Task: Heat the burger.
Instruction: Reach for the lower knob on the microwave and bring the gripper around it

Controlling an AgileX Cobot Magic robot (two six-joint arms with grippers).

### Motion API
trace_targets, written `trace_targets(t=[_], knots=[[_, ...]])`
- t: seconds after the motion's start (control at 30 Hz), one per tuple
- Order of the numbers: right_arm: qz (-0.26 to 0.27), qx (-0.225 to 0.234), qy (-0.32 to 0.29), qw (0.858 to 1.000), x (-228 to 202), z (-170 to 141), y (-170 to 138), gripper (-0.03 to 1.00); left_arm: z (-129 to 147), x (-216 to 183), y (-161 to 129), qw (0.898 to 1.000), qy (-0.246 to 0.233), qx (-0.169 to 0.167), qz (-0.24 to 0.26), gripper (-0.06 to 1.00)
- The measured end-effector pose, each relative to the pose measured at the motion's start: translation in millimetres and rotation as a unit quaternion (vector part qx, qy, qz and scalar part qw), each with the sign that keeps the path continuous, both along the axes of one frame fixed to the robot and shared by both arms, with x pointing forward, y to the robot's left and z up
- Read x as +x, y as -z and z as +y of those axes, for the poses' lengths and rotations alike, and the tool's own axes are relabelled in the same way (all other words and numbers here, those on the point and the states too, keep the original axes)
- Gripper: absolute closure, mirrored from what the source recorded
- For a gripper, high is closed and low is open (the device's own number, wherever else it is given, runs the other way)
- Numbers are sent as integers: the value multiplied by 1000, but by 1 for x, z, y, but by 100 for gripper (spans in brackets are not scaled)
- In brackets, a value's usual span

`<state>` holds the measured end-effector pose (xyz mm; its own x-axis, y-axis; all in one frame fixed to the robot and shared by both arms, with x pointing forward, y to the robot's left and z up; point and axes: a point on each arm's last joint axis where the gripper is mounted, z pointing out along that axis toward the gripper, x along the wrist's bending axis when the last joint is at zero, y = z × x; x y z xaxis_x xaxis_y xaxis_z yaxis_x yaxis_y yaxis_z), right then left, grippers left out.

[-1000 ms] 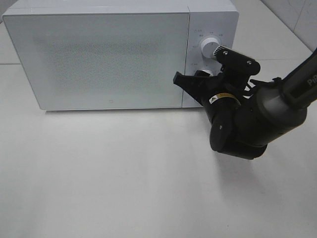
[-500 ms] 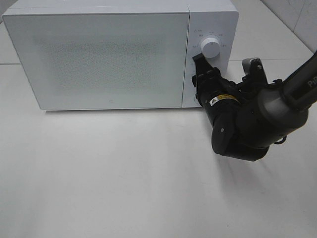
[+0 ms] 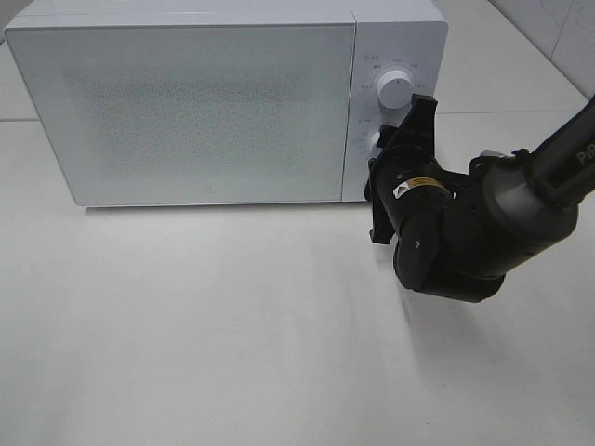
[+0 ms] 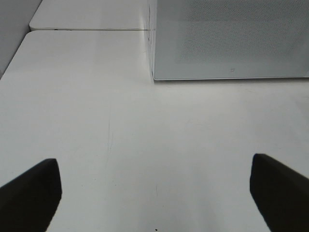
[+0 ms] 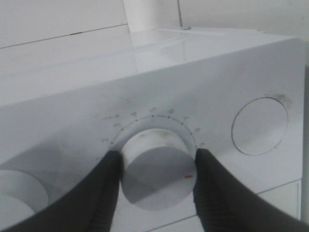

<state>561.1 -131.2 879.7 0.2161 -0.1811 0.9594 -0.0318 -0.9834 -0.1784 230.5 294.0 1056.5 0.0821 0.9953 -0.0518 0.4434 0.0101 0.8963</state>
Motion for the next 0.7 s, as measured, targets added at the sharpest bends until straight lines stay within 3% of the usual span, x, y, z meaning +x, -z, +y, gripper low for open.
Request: trace_targets(t=[0.7], knots=[[0,9,2,1000,0,0,0,52,0,0,0,1000,0,0,0,-3]])
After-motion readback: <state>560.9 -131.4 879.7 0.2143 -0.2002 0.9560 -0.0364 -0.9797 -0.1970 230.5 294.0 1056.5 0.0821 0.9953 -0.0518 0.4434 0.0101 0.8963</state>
